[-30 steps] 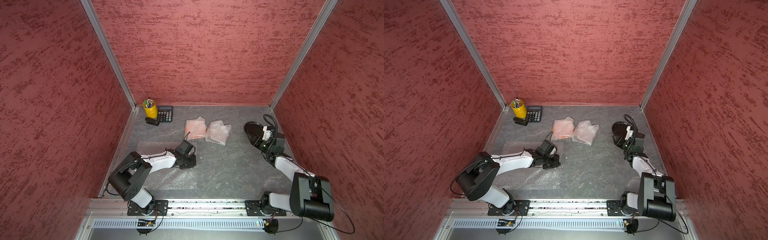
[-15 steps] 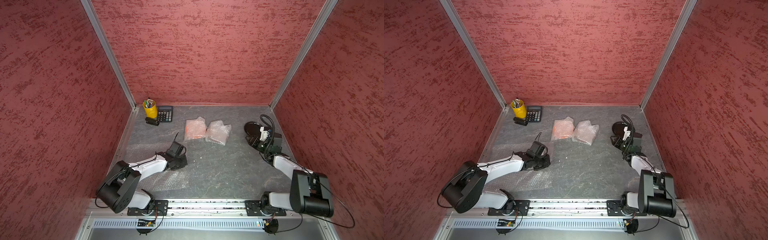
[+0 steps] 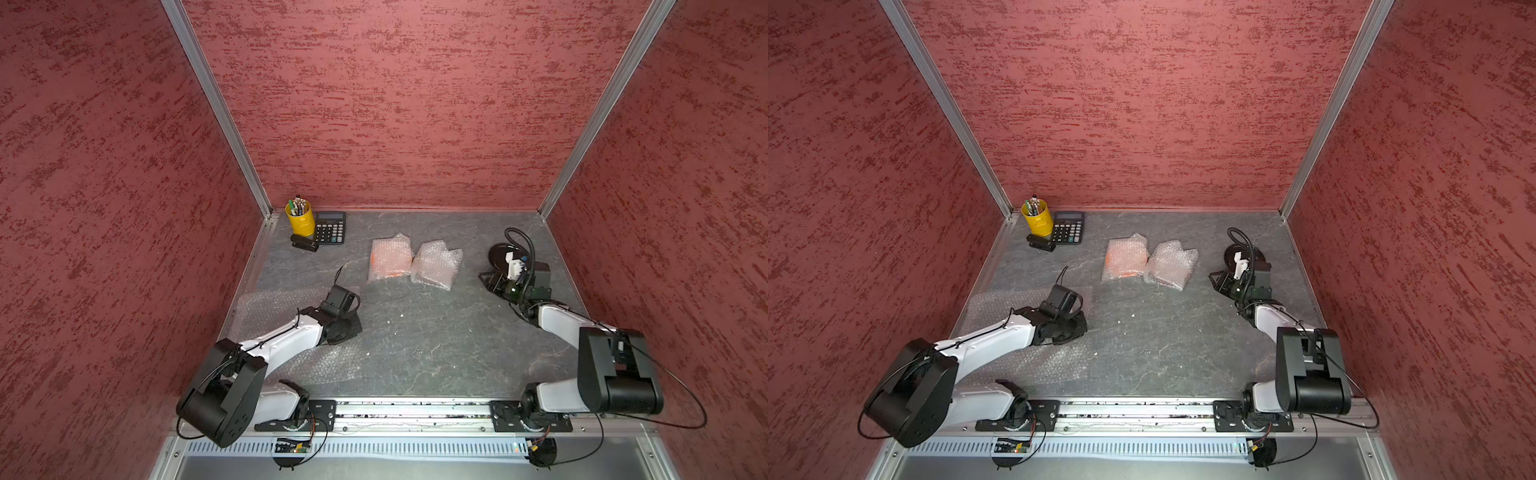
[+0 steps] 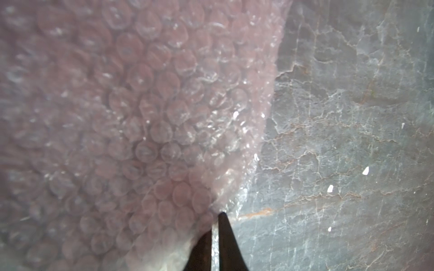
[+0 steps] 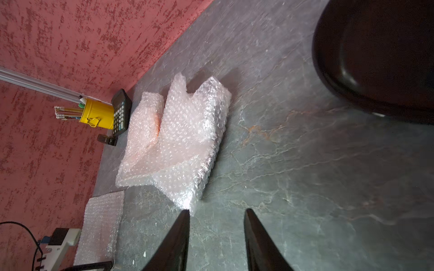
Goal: Unpack dinner plates from bubble wrap
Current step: Move the bubble wrap to the corner of the board, then move the bubble wrap to the center of the board.
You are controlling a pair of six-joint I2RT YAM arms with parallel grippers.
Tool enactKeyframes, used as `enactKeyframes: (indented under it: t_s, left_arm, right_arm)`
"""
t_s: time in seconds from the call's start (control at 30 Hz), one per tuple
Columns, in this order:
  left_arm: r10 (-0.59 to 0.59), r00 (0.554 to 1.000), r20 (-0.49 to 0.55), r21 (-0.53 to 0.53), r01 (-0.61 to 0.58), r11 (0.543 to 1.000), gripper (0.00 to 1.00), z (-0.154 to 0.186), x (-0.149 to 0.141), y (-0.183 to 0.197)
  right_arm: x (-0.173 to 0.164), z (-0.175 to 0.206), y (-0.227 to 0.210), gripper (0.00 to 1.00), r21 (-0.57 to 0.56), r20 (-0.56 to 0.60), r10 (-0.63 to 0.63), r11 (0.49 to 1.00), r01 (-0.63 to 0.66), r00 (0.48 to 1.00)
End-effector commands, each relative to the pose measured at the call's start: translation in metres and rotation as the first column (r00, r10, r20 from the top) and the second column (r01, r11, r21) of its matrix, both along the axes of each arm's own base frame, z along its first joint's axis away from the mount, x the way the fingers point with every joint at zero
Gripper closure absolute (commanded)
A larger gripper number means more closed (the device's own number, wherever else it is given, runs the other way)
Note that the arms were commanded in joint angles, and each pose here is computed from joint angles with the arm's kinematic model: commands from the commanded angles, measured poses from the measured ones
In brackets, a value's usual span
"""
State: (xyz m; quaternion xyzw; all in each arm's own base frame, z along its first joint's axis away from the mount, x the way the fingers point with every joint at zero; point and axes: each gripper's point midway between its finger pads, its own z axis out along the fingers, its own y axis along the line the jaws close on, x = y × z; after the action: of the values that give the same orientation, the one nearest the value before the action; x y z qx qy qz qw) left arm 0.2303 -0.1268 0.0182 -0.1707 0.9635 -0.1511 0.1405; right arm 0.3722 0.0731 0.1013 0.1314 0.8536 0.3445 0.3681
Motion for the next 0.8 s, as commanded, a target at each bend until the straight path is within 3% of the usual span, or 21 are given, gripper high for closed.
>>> enactKeyframes:
  t_s: [0.0, 0.1, 0.2, 0.43, 0.77]
  left_arm:
    - [-0.019, 1.0, -0.004, 0.006, 0.019, 1.0, 0.79, 0.002, -0.007, 0.007]
    - [-0.038, 0.996, 0.078, -0.064, 0.043, 0.997, 0.61, 0.024, 0.007, -0.006]
    - [-0.052, 0.987, 0.15, -0.105, 0.068, 0.992, 0.53, 0.046, 0.02, -0.014]
    - [-0.094, 0.968, 0.235, -0.146, 0.13, 0.981, 0.5, 0.075, 0.036, -0.026]
    - [-0.094, 0.968, 0.235, -0.167, 0.135, 0.977, 0.5, 0.073, 0.036, -0.027]
  right_arm:
    - [0.013, 0.012, 0.013, 0.59, 0.015, 0.057, 0.047, 0.999, -0.048, 0.997]
    - [0.018, 0.006, 0.023, 0.56, 0.047, 0.047, 0.068, 0.996, -0.07, 0.997]
    - [0.024, -0.002, 0.035, 0.54, 0.073, 0.033, 0.095, 0.993, -0.097, 0.995]
    - [0.037, -0.013, 0.063, 0.52, 0.113, 0.019, 0.159, 0.981, -0.16, 0.987]
    - [0.047, -0.035, 0.083, 0.52, 0.153, -0.032, 0.174, 0.974, -0.168, 0.984]
